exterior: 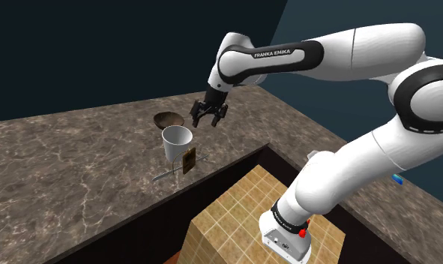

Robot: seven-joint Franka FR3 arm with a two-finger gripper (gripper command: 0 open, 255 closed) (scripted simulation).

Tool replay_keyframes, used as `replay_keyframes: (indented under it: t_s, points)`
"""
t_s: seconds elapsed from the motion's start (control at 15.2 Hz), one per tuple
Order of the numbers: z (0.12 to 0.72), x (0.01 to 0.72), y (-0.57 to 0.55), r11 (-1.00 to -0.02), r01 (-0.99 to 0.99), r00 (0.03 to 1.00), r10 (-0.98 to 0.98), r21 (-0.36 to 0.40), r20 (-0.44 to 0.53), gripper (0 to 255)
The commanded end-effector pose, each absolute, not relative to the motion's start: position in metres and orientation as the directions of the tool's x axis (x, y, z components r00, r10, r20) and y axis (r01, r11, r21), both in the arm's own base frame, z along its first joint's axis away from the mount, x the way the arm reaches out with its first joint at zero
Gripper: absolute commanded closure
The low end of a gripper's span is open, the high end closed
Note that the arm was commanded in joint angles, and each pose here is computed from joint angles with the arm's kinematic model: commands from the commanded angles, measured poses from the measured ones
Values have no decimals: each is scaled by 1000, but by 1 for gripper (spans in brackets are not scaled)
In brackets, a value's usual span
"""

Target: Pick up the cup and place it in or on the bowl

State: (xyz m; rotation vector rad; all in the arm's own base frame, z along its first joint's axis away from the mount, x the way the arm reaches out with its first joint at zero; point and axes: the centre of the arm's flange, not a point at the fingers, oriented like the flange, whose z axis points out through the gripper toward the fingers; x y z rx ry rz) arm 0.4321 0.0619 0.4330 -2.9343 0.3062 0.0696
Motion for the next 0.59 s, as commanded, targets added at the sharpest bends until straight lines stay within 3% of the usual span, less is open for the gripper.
replay_keyframes:
  t_s: [0.0,0.53]
  points:
    - [415,448,73,-956,-215,976,-207,-198,-64,0]
    - [366,468,90,-951,-222,975,-214,-215,-62,0]
